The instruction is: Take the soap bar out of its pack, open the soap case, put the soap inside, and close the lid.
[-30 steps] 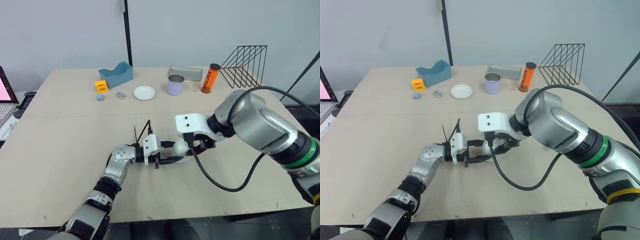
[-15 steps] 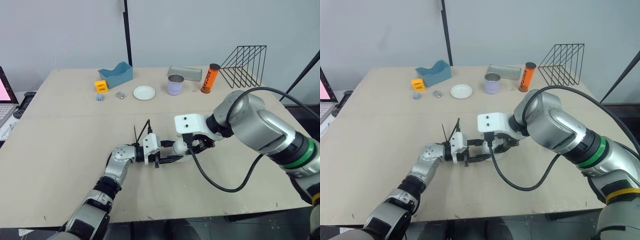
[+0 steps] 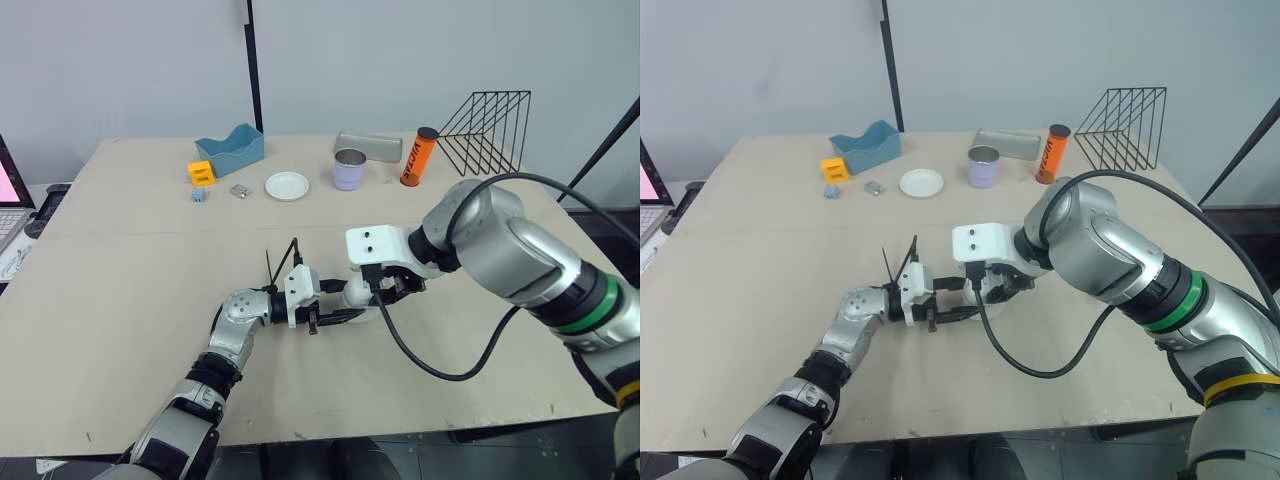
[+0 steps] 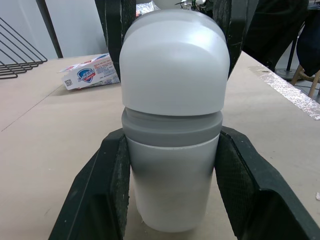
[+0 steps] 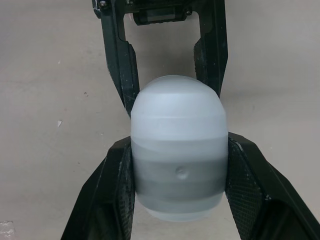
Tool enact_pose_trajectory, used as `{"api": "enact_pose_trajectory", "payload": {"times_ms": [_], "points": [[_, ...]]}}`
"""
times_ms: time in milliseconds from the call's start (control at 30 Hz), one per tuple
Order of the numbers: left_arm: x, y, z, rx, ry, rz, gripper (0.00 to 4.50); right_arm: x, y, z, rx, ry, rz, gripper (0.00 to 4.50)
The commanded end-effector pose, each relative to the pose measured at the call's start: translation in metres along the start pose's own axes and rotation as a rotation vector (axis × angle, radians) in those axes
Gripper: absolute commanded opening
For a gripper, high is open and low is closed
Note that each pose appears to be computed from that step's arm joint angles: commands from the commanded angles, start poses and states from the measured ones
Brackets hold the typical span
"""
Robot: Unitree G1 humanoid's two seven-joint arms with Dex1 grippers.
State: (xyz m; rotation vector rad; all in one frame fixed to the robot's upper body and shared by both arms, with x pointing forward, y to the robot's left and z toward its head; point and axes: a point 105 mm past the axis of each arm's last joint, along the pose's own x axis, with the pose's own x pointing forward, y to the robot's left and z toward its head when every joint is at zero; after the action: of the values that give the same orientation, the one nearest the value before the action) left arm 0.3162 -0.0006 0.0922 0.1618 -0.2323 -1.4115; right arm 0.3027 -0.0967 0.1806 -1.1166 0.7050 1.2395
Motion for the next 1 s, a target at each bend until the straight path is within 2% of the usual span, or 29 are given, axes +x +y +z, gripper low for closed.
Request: {"api": "enact_pose_trajectory", "payload": {"times_ms": [33,800,867,900,933,967,1000], "points": [[-0.002,0.012,0.013,0.037,-0.038,0.041,1.88,0.007,0.001,-0.005,0.006,0.022,0.013,1.88],[-0.002,0.007,0.011,0.026,-0.041,0.033,1.88,0.007,-0.006,-0.008,0.021,0.027,-0.016,1.88],[-0.002,0.007,0.011,0.025,-0.041,0.033,1.88,0.007,-0.006,-0.007,0.017,0.025,-0.014,2.92],[-0.002,0.007,0.011,0.024,-0.041,0.032,1.88,0.006,-0.007,-0.007,0.018,0.025,-0.017,3.10],[-0.002,0.007,0.011,0.024,-0.041,0.032,1.88,0.006,-0.007,-0.008,0.018,0.026,-0.020,3.70],[-0.002,0.007,0.011,0.025,-0.041,0.031,1.88,0.006,-0.008,-0.008,0.020,0.027,-0.024,3.83],[-0.002,0.007,0.011,0.025,-0.041,0.030,1.88,0.007,-0.009,-0.008,0.022,0.028,-0.026,4.16]]}}
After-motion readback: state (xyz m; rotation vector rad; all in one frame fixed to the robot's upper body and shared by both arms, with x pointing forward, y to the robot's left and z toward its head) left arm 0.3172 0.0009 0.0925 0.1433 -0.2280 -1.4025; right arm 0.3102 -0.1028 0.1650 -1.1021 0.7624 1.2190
